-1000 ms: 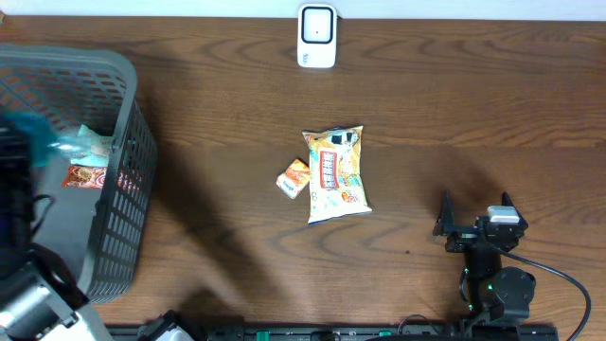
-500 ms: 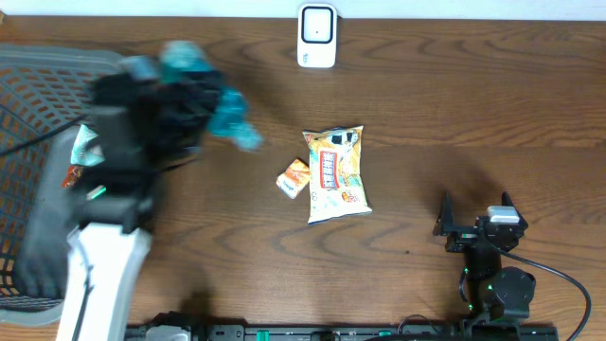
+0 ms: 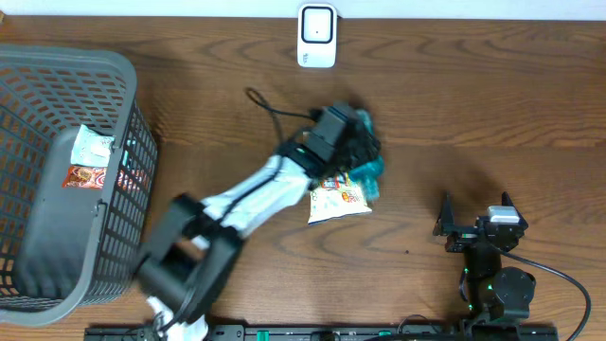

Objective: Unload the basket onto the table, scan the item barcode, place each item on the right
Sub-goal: 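Carry the teal Listerine bottle right of the snack bag and release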

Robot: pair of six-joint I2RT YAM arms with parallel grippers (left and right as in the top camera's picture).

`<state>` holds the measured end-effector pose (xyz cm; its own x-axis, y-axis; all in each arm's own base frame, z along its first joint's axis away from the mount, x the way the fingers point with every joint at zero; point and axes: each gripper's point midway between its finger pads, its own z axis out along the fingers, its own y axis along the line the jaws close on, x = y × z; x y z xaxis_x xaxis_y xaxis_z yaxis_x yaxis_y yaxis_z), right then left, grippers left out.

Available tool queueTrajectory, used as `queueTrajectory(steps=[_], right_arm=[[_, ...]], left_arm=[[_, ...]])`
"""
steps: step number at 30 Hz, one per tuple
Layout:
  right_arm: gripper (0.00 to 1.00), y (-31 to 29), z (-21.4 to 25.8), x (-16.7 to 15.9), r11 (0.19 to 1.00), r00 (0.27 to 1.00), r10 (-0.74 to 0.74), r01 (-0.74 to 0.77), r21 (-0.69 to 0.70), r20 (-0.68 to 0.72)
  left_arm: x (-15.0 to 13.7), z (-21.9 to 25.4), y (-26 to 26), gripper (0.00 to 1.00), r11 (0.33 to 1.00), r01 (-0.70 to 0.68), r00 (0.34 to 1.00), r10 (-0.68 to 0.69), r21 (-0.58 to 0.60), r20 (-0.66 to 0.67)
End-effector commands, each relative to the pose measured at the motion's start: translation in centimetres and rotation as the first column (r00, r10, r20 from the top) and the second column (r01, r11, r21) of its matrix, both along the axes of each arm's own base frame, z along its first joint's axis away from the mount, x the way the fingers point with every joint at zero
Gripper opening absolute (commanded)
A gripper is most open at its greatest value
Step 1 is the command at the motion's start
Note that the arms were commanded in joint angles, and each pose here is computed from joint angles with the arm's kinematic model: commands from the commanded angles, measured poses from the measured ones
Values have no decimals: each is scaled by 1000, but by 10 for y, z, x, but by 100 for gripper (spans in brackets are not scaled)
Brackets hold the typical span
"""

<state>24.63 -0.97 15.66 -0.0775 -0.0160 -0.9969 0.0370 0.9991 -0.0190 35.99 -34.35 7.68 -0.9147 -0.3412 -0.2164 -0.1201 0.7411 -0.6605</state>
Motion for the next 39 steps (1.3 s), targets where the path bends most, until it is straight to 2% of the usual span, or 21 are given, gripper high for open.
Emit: queueTrajectory(steps=[1,6,10,12,14,16,21,27,30,33,36,39], right_arm=[[99,-2,-1,0,1000,1000,-7,7,-12,-3],[99,-2,-1,0,1000,1000,-7,7,-12,-3],[99,-2,-1,0,1000,1000,-7,7,-12,-3],[99,-2,-1,0,1000,1000,-7,7,-12,-3],[99,-2,-1,0,1000,1000,-7,7,-12,-3],[99,-2,-1,0,1000,1000,-7,7,-12,-3],[99,-2,-1,0,1000,1000,-7,7,-12,-3],[99,-2,-1,0,1000,1000,-7,7,-12,-3],[99,-2,-1,0,1000,1000,-7,7,-12,-3],[99,-2,-1,0,1000,1000,-7,7,-12,-3],[99,-2,-1,0,1000,1000,-7,7,-12,-3],[99,-2,-1,0,1000,1000,-7,7,-12,-3]], left_arm=[[2,-7,-20,45,1000,5,1000,-4,-19,21],[-11,-25,-34,46,999,38,999,-38,-4,-1],[-18,-26,-40,64,996,91,995,-92,19,25],[-19,-28,-38,67,996,88,996,-88,29,20],[-17,-26,-37,80,995,96,995,-97,37,35],[-15,-20,-33,85,995,91,995,-93,43,35],[-5,19,-21,93,991,106,992,-111,76,59],[9,123,4,98,972,160,958,-195,172,211],[22,180,41,98,955,84,934,-175,284,312],[33,232,104,98,910,-95,912,-83,404,401],[35,271,173,98,845,-291,881,54,449,469],[31,293,231,98,799,-412,851,166,437,499]])
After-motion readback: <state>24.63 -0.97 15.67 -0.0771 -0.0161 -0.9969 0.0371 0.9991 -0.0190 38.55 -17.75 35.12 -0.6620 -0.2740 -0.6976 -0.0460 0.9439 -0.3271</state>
